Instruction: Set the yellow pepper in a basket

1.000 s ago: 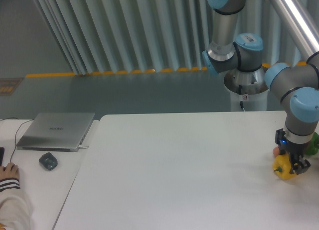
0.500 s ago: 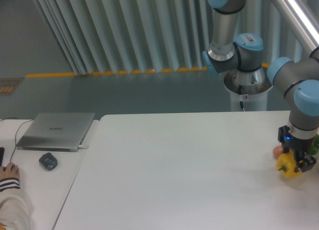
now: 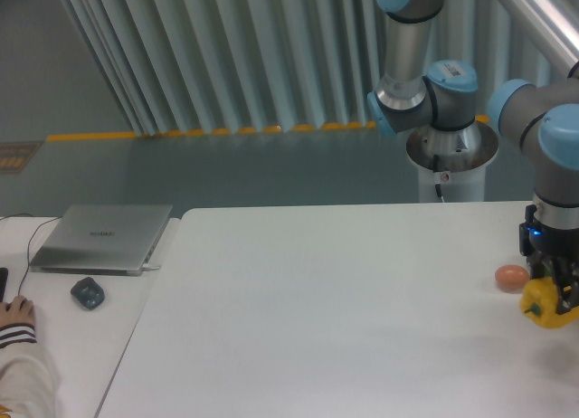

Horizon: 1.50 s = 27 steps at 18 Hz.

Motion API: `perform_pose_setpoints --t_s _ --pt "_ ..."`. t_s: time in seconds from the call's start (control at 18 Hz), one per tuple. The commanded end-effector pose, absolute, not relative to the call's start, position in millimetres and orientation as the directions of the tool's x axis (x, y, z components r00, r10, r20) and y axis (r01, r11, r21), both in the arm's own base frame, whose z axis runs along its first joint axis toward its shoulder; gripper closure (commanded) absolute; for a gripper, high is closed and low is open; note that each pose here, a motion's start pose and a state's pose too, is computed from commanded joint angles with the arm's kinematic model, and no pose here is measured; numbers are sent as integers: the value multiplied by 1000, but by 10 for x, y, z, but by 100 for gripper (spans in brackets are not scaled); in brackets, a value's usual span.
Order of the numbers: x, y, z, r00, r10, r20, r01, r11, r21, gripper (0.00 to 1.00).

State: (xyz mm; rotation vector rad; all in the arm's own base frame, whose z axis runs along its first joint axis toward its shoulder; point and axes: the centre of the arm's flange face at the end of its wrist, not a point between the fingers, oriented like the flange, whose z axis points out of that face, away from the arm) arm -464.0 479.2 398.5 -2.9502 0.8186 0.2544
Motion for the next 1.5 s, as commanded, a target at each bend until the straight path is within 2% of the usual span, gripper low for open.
perform_pose_setpoints --t_s 0.33,0.5,0.78,1.06,1.17,1.22,1.28,1.33,1.5 --pt "-4903 4464 3935 862 -474 -182 -456 -880 133 66" --pt "-5038 4263 3932 827 -539 -159 -519 -841 155 66" --pt "-5248 3848 3851 735 -670 -104 -650 -740 175 66" --pt "-5374 3678 3780 749 -656 -94 -636 -752 174 62" --pt "-5420 3634 3724 759 -646 -86 -627 -760 171 53" --pt "-5426 3636 3704 765 -638 -85 -620 -766 169 44" --pt "-5438 3652 3645 770 -633 -78 -616 -770 166 10" --pt "-5443 3672 3611 780 -620 -79 -603 -780 167 0" --pt "-5456 3669 3577 798 -597 -81 -581 -798 163 0"
